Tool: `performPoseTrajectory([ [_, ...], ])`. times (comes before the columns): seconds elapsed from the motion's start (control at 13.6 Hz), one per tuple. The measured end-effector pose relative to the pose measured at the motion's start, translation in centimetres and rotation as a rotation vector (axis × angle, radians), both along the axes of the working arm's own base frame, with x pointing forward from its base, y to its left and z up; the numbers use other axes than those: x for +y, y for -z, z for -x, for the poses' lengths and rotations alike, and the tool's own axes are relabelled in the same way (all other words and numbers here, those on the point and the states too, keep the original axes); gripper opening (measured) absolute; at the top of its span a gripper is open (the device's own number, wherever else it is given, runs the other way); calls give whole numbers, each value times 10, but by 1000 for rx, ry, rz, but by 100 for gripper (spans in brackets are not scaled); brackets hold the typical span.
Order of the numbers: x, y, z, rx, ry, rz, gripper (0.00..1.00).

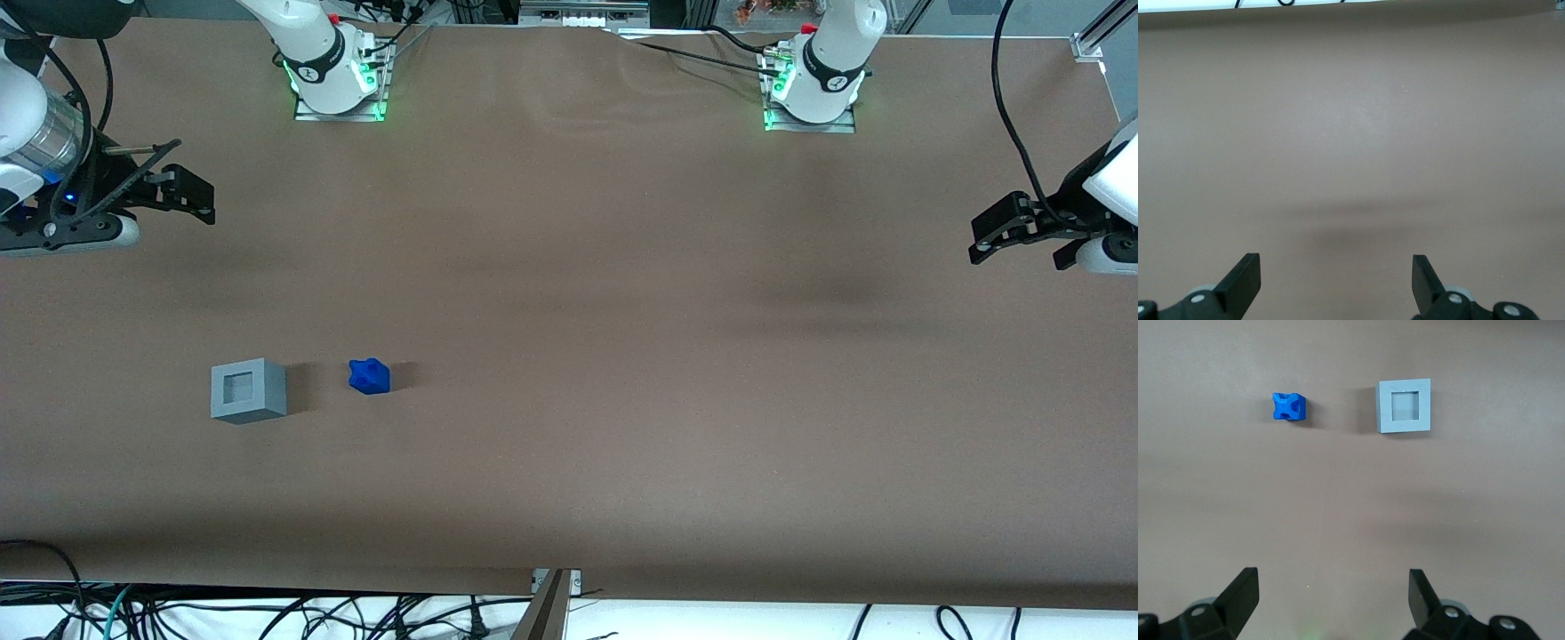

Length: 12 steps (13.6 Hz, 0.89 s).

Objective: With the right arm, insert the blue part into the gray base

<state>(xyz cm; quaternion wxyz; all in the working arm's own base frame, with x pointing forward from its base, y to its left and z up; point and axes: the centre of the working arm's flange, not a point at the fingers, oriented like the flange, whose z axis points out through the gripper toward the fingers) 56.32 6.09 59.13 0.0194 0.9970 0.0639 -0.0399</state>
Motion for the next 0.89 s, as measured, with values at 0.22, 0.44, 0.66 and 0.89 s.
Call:
performPoseTrajectory([
  [0.22, 0, 2, 0, 2, 0, 0, 100],
  [0.44, 1, 14, -5, -15, -2, -3, 100],
  [0.66, 4, 67, -16, -43, 5, -12, 100],
  [0.89, 18, 129, -23, -70, 32, -25, 100],
])
